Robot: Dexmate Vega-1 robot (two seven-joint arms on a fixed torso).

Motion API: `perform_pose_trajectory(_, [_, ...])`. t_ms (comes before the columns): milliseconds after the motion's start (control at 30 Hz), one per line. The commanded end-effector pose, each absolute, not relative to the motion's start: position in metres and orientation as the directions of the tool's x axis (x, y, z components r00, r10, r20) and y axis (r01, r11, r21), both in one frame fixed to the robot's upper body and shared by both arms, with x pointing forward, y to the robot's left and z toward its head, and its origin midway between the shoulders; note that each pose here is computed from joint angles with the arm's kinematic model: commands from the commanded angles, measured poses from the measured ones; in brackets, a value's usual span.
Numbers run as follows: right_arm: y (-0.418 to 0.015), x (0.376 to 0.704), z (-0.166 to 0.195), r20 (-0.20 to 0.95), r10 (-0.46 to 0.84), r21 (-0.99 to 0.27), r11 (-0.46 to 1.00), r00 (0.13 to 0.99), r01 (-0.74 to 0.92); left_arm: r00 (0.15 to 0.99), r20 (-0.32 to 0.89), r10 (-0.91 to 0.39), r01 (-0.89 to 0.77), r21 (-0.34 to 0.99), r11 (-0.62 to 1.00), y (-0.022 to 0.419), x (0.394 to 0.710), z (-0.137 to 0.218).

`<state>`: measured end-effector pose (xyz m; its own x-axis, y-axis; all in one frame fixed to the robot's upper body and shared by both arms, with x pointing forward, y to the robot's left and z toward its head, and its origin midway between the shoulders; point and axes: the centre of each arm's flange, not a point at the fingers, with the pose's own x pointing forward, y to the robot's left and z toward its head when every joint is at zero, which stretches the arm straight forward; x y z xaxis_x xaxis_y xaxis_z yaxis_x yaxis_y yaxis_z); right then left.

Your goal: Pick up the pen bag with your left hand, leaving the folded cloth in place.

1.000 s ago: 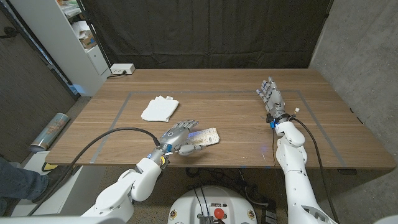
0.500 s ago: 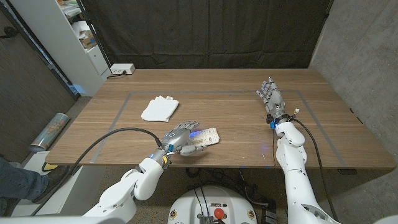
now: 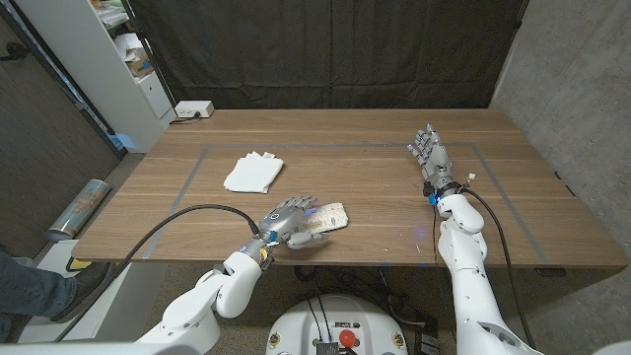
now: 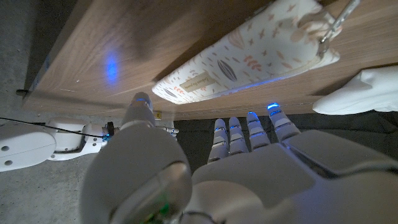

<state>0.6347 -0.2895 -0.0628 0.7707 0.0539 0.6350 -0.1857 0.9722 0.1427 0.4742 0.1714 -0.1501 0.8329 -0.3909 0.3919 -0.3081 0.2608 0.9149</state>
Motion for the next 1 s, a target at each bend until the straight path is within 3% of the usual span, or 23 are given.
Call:
perform_pose_trajectory(33, [-0.292, 0.635, -0.067, 0.632, 0.053, 0.146, 0.972, 0.773, -0.186, 0.841, 0.375, -0.39, -0.284, 0.919, 0.273, 0.167, 0.476, -0.158])
perform_pose_trajectory(1000, [-0.292, 0.639, -0.08, 0.616, 0.044, 0.166, 0.969, 0.787, -0.184, 0.856, 0.399, -0.329, -0.288, 0.896, 0.337, 0.169, 0.482, -0.169])
